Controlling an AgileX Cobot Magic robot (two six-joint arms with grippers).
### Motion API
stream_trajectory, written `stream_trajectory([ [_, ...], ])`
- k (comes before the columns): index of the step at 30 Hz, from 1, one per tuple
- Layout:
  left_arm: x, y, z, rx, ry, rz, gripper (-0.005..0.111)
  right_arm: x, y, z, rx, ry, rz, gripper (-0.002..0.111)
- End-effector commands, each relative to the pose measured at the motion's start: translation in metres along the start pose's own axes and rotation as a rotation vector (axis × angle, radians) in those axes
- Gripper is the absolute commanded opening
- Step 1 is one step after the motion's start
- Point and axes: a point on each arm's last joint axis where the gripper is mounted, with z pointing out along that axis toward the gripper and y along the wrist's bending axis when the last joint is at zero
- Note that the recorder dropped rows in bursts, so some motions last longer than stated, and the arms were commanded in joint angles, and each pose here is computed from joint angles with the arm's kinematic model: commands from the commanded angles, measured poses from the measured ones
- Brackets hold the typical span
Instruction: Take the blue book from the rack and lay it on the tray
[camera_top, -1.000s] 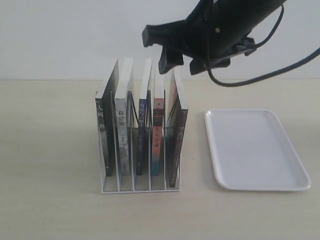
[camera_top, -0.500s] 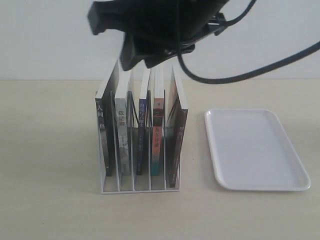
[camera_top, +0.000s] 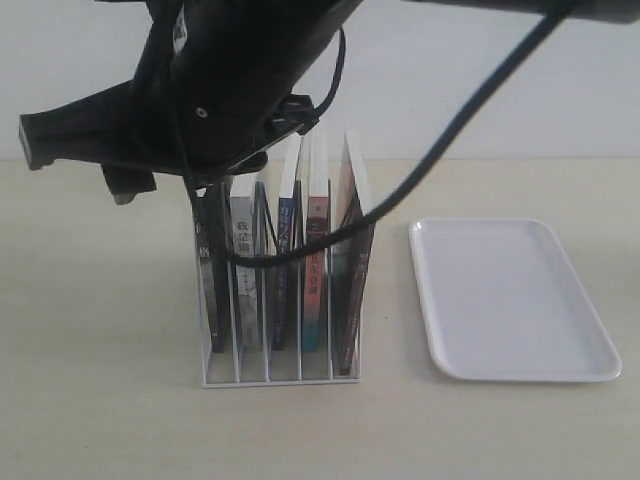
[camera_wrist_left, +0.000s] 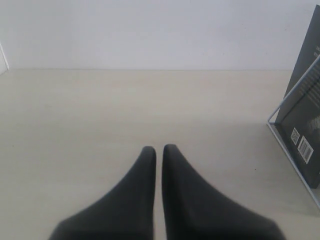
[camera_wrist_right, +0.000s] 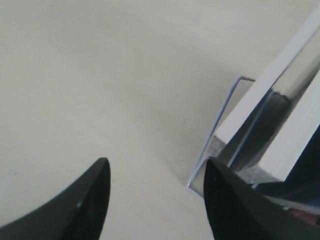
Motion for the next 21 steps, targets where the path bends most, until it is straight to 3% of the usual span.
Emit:
stream_trajectory([
  [1, 0.001, 0.000, 0.000, -0.001, -0.004, -0.001, 0.004, -0.015, -0.002, 0.011, 0.068, -0.063, 0.036, 0.054],
  [21, 0.001, 0.000, 0.000, -0.001, -0.004, -0.001, 0.004, -0.016, -0.026, 0.057, 0.219, -0.059, 0.179, 0.054],
])
